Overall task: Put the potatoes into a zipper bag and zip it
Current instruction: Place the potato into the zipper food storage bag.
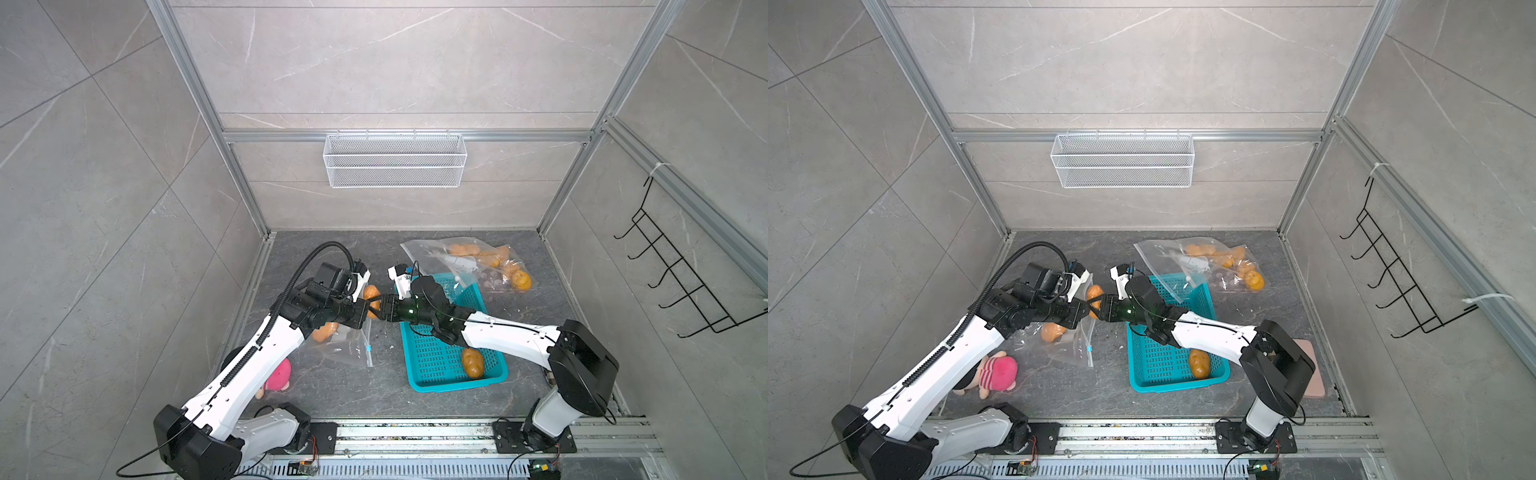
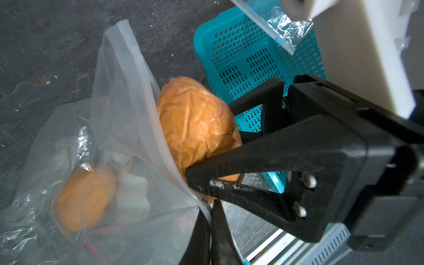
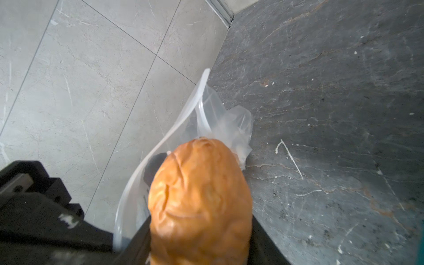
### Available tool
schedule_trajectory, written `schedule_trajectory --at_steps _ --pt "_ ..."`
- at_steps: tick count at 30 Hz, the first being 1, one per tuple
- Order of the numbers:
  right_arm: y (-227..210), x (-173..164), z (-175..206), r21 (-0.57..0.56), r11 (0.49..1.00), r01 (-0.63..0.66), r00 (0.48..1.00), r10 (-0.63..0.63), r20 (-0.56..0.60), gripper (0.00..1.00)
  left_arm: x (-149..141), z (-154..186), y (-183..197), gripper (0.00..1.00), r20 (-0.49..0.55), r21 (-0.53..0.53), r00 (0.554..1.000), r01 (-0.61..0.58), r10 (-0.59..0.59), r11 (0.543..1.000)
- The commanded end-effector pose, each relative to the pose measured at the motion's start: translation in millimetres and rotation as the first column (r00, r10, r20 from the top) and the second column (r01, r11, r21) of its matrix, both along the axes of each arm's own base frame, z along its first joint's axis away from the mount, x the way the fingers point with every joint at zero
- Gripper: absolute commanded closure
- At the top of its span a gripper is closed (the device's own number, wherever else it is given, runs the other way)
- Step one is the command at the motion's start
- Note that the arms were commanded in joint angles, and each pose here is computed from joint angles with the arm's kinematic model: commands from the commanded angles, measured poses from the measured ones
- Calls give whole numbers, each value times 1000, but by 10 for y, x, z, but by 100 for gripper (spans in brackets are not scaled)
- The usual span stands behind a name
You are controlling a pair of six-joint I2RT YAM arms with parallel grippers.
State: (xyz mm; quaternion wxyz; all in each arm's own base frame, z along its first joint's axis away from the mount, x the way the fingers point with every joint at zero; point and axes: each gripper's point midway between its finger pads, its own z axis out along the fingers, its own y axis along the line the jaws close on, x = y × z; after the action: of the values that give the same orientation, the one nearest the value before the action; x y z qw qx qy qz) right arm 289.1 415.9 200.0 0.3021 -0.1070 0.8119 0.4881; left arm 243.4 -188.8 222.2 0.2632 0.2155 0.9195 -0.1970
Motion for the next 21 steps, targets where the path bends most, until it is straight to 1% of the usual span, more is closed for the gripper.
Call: schedule_trajectory --at_steps 1,4,8,11,14,18,21 --pt "3 -126 -133 -57 998 -35 999 36 5 61 11 105 -16 100 41 -30 999 4 -3 1000" --pt "47 -216 -167 -82 994 -72 997 74 16 61 16 102 -12 100 42 -29 999 2 -1 1000" --pt "115 -344 -223 -153 978 -138 989 144 26 61 20 97 -10 100 40 -29 999 1 1 1000" --pt "111 -382 -271 -198 967 -157 986 165 25 61 22 98 -10 100 41 -29 999 0 1 1000" --pt "85 -363 -304 -239 959 -152 987 162 22 60 23 87 -18 100 36 -29 999 3 -2 1000" --pt "58 -267 -310 -293 950 -111 993 119 11 58 11 65 -46 100 22 -35 1000 16 -15 999" --pt "99 -194 -218 -282 956 -87 996 91 3 56 0 30 -71 100 0 -36 1000 27 -27 999"
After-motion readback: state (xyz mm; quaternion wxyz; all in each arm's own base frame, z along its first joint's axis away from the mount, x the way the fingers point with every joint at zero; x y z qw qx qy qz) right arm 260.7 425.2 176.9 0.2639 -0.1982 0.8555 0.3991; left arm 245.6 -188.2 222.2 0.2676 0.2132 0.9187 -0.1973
